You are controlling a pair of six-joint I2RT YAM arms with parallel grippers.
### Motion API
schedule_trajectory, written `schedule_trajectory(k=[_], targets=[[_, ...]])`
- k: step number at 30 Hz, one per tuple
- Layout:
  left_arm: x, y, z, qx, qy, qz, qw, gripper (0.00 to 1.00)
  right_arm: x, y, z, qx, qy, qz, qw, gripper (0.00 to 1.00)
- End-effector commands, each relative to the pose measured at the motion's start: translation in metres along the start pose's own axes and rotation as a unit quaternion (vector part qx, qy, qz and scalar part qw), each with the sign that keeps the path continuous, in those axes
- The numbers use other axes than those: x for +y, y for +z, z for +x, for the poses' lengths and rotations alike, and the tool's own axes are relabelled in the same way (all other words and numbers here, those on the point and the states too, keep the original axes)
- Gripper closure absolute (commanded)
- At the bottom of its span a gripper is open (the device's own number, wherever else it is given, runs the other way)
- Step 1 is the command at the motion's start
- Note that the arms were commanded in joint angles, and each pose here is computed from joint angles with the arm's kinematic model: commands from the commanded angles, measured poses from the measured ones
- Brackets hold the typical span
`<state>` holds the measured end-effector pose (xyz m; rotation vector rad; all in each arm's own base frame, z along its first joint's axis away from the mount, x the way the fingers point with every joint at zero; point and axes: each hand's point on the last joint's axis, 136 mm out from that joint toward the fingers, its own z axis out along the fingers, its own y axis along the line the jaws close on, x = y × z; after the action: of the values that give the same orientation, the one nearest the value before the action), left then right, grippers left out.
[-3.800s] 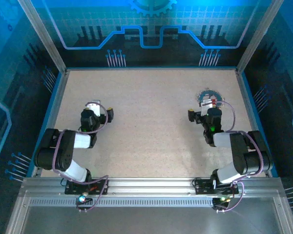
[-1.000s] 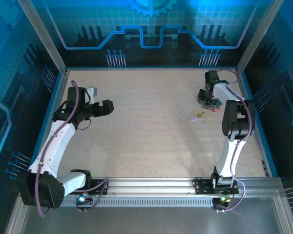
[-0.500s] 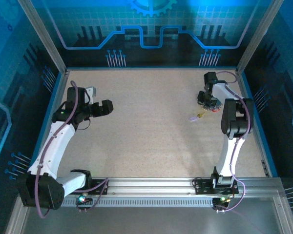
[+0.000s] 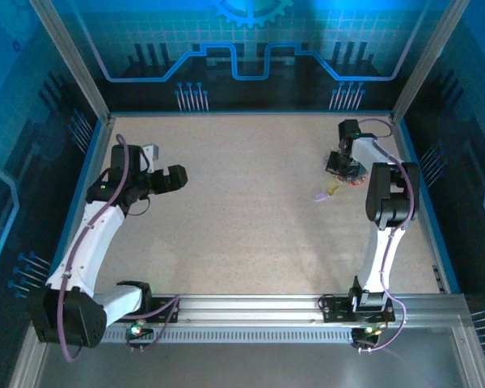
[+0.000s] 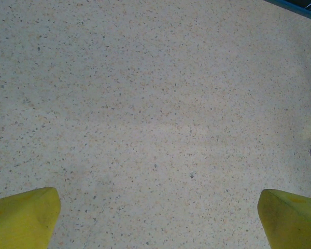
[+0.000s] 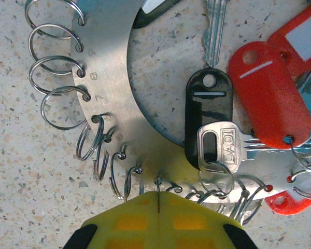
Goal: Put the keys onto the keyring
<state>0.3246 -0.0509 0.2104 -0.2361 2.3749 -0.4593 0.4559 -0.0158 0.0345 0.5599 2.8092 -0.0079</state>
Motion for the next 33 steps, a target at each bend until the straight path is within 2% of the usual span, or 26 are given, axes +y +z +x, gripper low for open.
schedule_trajectory(k=[1,8,19,27,33], targets=[[0.003,-0.004,-0.001,-0.013,0.002,-0.007,1.000,0.01,0.003,-0.006,0.005,-0.001,-0.017,0.007,1.000,1.00],[0.002,-0.008,-0.003,-0.021,0.004,-0.005,1.000,0.01,0.041,-0.018,0.007,-0.024,-0.072,-0.022,0.997,1.00],[-0.003,-0.009,-0.003,-0.021,-0.009,0.009,1.000,0.01,0.139,-0.022,0.035,-0.034,-0.201,-0.094,0.975,1.00],[-0.002,-0.013,-0.003,-0.033,-0.008,0.007,0.999,0.01,0.220,-0.041,0.087,-0.031,-0.297,-0.140,0.944,1.00],[0.000,-0.012,-0.003,-0.034,-0.007,0.002,0.999,0.01,0.242,-0.049,0.149,-0.010,-0.350,-0.163,0.922,1.00]])
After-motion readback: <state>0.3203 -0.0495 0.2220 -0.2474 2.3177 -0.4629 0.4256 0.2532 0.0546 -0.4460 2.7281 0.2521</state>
